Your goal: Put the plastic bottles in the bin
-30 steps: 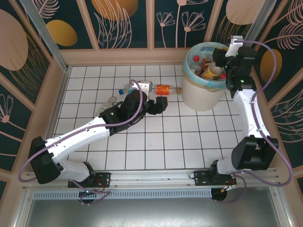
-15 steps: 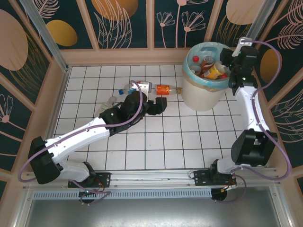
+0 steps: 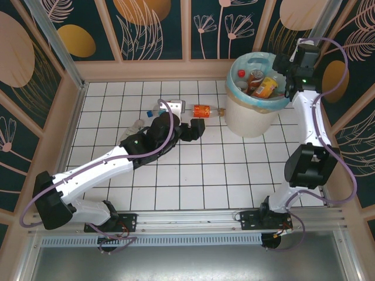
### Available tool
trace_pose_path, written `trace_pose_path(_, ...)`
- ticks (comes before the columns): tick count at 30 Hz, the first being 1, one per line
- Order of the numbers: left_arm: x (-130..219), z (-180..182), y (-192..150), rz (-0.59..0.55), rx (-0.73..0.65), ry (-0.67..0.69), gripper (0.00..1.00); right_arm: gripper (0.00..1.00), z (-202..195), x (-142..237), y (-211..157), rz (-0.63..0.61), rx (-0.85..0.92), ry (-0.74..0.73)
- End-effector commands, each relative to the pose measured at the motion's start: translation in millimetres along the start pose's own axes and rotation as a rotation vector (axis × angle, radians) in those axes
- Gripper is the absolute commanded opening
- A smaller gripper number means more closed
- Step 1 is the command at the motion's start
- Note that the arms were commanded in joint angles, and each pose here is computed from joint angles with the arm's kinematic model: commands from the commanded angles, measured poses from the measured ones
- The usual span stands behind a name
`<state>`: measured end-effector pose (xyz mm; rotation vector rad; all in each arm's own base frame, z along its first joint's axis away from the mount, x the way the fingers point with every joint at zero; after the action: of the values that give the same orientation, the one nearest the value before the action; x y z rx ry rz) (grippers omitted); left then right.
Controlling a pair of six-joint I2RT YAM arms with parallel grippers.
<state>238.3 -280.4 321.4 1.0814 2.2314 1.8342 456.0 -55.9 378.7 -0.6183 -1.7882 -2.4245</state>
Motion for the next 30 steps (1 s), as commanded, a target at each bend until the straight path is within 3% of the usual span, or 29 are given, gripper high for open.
trace_pose_path(1, 8.6, 2.5, 7.3, -0.046, -0.003, 0.012, 0.89, 0.66, 0.5, -2.0, -1.3, 0.036, 0.024, -0.016)
trace_pose_path(5, 9.1, 4.7, 7.2, -0.051, -0.003, 0.026, 0.89, 0.50, 3.7, -9.2, -17.6, 0.089, 0.002, 0.033)
trace_pose_path(8, 10.4, 5.4, 8.0, -0.051, -0.002, 0.032, 0.89, 0.47, 9.4, -9.3, -24.8, 0.110, -0.003, 0.053)
trace_pose_path(13, 19.9, 12.7, 8.4, -0.044, -0.004, 0.080, 0.89, 0.57, 57.0, 34.1, -6.9, 0.041, 0.008, 0.174)
trace_pose_path(18, 38.2, 31.9, -3.5, -0.034, 0.011, 0.158, 0.89, 0.66, 131.2, 100.3, -16.9, -0.107, 0.175, 0.306)
trace_pose_path(24, 64.2, 57.3, -24.7, -0.027, 0.067, 0.233, 0.89, 0.71, 208.6, 138.7, -80.1, -0.059, 0.319, 0.545)
trace_pose_path(30, 70.8, 73.8, -48.8, 0.015, 0.081, 0.291, 0.89, 0.75, 258.2, 102.0, -167.9, 0.143, 0.460, 0.572)
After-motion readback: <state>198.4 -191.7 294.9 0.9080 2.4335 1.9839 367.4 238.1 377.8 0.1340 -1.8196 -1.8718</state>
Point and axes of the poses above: each hand's point on the last joint's axis, 136 mm out from that joint toward the fingers, its own x axis back along the fingers, its own z axis along the line the jaws close on, y = z × x, the point moved 7 cm from there along x, back along the fingers, and after that the axes turned 10 degrees about -x, right-handed, at the moved point
